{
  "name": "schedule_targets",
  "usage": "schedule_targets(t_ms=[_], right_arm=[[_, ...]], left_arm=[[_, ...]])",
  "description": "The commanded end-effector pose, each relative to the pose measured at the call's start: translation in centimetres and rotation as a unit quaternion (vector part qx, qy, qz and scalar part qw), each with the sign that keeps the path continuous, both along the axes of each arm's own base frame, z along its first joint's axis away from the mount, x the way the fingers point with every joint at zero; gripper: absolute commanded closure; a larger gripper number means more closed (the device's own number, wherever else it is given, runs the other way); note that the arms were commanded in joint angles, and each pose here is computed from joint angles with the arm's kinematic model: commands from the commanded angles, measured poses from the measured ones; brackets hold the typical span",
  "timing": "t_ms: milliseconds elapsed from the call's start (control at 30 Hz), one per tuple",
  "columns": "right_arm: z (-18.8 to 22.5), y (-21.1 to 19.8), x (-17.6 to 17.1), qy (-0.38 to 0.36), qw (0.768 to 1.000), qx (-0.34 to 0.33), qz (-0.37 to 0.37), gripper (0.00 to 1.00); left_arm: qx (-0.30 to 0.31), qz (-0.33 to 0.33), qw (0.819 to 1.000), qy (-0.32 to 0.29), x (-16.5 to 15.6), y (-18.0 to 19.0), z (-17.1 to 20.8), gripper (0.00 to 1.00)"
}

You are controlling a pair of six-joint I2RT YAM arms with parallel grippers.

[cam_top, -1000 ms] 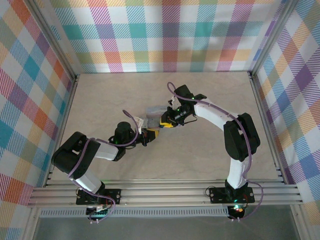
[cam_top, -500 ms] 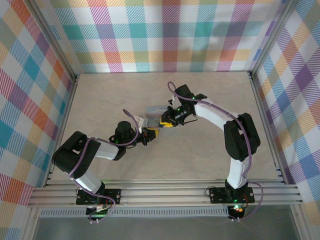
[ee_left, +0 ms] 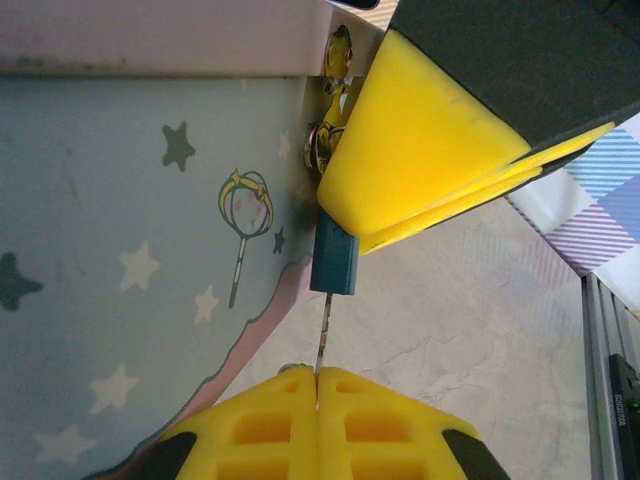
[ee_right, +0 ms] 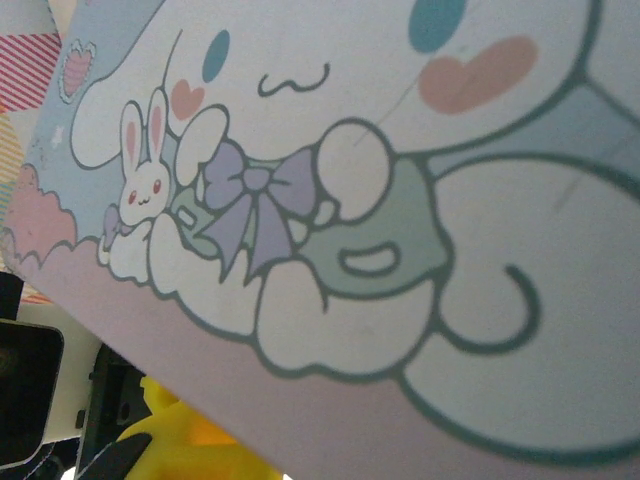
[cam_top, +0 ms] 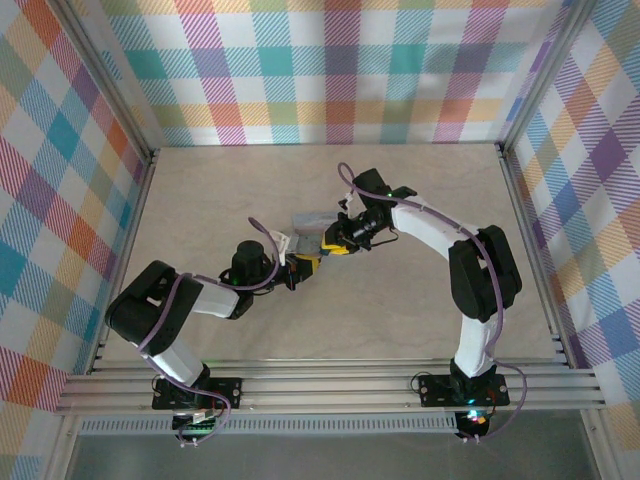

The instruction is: Unlock a padlock with a key

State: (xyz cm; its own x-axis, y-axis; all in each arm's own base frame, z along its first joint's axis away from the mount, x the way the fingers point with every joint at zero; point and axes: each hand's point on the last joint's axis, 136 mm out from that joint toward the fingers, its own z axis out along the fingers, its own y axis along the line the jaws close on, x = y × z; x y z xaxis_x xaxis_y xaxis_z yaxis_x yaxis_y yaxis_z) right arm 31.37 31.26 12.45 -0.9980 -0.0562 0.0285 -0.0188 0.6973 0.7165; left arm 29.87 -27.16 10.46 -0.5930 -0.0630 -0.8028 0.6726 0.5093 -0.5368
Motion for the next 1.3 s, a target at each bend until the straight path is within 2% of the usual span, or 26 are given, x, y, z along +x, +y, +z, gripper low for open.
schedule_targets(t_ms=[0, 433, 733, 933, 1033, 1133, 1267], right_arm=[[2.4, 1.0, -1.8, 0.007, 0.998, 0.041, 0.04, 1.0], [2.1, 1.0, -1.6, 0.003, 0.999, 0.032, 0.038, 1.0], [2.1, 1.1, -1.6, -0.003, 0.998, 0.041, 0.044, 1.0], [0.9, 0.0, -2.0, -0.009, 0.999, 0.006, 0.051, 1.0], [0.4, -0.3, -2.2, -0.009, 0.998, -0.004, 0.054, 1.0], [0.4, 0.0, -2.2, -0.008, 0.998, 0.007, 0.055, 1.0], [1.2, 1.0, -2.4, -0.007, 0.997, 0.05, 0.062, 1.0]], left_arm=[[-0.008, 0.001, 0.999, -0.041, 1.1, -0.7, 1.7, 1.0], [-0.065, -0.012, 0.998, -0.008, 1.4, -1.8, 3.8, 1.0], [-0.075, 0.004, 0.997, 0.02, 2.3, -2.0, 3.4, 1.0], [-0.091, 0.006, 0.996, 0.015, 2.6, -2.0, 5.0, 1.0], [-0.076, 0.009, 0.997, 0.006, 2.6, -1.8, 5.5, 1.0], [-0.063, 0.012, 0.998, 0.0, 2.7, -1.7, 5.6, 1.0], [-0.076, 0.006, 0.997, 0.011, 3.0, -2.1, 5.3, 1.0]])
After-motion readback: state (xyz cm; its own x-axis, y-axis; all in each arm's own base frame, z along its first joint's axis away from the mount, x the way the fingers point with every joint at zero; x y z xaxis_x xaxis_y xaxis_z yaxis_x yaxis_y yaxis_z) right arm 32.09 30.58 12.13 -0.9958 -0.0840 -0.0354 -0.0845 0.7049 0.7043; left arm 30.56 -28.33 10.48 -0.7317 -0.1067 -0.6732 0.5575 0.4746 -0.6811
